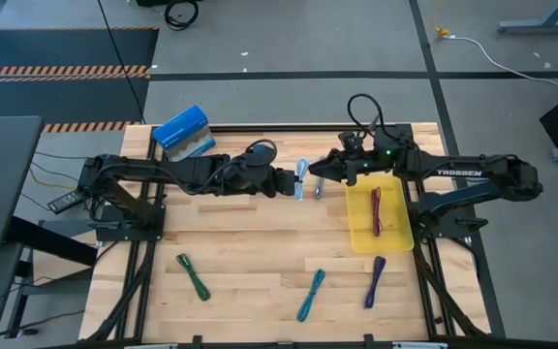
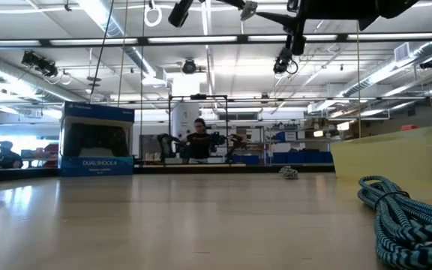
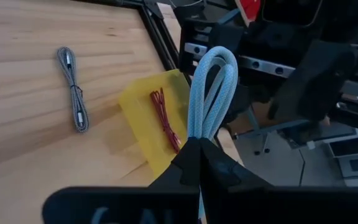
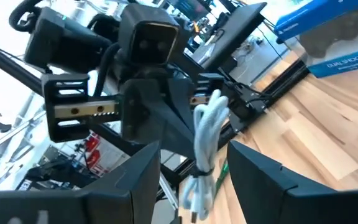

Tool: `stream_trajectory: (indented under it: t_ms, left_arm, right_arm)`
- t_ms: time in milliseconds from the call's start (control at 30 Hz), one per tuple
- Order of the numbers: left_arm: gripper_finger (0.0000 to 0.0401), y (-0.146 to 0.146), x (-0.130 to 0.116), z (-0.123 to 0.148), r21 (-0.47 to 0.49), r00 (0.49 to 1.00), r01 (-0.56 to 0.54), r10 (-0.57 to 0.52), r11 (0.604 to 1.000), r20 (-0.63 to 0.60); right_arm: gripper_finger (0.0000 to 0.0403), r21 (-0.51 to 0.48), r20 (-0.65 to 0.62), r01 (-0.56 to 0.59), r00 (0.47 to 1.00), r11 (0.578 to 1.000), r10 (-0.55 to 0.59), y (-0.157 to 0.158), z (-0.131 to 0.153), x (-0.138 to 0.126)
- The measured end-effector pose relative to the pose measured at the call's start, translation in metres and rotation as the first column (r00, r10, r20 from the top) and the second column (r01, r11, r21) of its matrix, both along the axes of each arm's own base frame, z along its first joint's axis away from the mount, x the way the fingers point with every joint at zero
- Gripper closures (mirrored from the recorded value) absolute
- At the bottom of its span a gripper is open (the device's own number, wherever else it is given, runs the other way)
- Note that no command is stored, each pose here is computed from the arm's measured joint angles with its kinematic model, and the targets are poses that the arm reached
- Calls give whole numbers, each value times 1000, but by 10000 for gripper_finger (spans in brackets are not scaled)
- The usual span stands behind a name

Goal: Pick and place USB-C Cables
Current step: Put the white USB cable into the yellow container

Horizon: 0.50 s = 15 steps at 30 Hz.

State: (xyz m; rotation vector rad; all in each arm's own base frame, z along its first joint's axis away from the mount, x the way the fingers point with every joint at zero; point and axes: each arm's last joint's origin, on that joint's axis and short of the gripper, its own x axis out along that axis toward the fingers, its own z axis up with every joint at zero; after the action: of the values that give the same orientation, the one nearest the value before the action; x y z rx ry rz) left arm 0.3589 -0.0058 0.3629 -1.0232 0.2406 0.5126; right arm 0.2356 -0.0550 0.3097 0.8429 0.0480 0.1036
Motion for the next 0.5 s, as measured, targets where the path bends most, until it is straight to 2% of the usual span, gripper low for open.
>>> stream_trajectory:
  t_ms: [233,400,500]
  left_arm:
    - [401,-1,0,0,-9,1000,18,-18,1000,2]
    - [401,-1,0,0,-16,1000,30,-30,999,-4]
    - [401,-1,0,-1,-18,999,36,-36,999,-5]
  right_arm:
    - [211,3,0,4,1000,1000,-4,-2,-5,7]
    - [211,18,28,68,997,998,-68,-4,-6,13]
    - [216,43,29,68,997,997,-70,-5,-7,16]
